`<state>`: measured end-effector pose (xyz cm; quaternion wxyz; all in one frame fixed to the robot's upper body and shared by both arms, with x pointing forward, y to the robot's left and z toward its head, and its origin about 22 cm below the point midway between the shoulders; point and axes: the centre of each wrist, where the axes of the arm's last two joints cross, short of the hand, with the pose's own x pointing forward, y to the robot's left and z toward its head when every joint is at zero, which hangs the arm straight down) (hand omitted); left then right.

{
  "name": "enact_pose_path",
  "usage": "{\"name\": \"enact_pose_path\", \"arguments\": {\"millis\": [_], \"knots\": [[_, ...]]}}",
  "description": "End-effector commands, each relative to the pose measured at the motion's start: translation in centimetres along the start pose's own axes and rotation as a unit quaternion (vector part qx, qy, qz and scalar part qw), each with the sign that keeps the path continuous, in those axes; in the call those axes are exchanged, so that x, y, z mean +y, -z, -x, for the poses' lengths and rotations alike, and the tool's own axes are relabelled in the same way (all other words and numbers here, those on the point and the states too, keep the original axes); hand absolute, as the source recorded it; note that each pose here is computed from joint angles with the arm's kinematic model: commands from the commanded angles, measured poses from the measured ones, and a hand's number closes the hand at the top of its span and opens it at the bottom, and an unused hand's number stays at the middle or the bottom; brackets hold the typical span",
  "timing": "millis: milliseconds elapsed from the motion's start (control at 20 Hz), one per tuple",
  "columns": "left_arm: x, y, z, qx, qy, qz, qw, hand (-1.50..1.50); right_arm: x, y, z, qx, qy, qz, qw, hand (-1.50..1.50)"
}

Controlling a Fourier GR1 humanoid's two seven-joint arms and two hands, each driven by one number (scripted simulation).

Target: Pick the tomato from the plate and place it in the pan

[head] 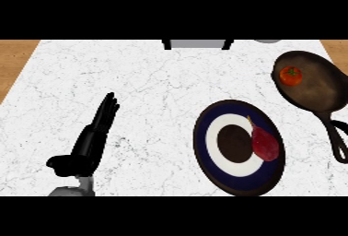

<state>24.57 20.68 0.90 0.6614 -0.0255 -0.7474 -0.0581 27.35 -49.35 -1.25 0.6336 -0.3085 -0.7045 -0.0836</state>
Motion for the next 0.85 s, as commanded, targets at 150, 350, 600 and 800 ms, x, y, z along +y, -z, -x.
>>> {"name": "enact_pose_path", "arguments": {"millis": [150,350,600,800], "knots": [[-0.8,0.2,0.5,-0.006,-0.001,0.001,1.0,0.0,0.4,0.1,-0.6,0.009,-0.026,0.007,1.0,-1.5],[0.1,1.4,1.0,-0.006,-0.008,0.002,0.9999,0.0,0.2,-0.7,-0.3,0.018,-0.042,0.001,0.999,-1.5],[-1.5,1.5,0.3,0.0,0.003,0.003,1.0,0.0,0.4,-2.4,0.3,0.006,-0.055,0.003,0.998,-1.5],[-1.0,1.5,0.1,-0.005,-0.004,0.005,1.0,0.0,0.3,-2.9,1.0,-0.003,-0.101,0.024,0.995,-1.5]]}}
